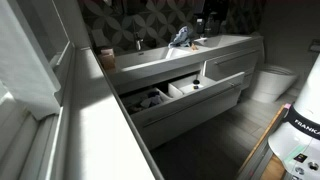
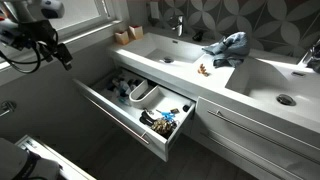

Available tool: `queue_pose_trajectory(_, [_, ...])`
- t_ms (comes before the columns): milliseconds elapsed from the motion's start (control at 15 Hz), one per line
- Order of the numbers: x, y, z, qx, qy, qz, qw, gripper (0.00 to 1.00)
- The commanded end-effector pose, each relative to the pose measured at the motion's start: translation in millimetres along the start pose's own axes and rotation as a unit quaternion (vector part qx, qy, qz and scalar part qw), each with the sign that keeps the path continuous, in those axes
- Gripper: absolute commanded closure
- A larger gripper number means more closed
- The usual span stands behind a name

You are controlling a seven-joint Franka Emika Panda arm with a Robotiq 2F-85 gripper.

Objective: Put the hair clip in the open drawer

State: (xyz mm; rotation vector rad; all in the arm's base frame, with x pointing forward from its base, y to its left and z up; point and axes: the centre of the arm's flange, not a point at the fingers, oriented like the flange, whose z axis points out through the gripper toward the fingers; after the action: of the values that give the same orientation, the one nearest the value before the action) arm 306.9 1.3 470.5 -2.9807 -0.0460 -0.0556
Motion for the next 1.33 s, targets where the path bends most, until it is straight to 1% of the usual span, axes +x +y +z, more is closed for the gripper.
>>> queue_pose_trajectory(0, [0, 0, 0, 0.0, 0.0, 0.0, 1.0, 0.0])
queue_pose_trajectory(1067, [0, 0, 0, 0.0, 0.0, 0.0, 1.0, 0.0])
queue_pose_trajectory(1133, [6, 0, -1, 0.002, 0.009, 0.004, 0.9999, 0.0])
queue_pose_trajectory(1200, [12, 2, -4, -0.003, 0.014, 0.02, 0.9997, 0.0])
queue_pose_trajectory(1267, [23, 7, -9, -0.01, 0.033, 0.029, 0.999, 0.0])
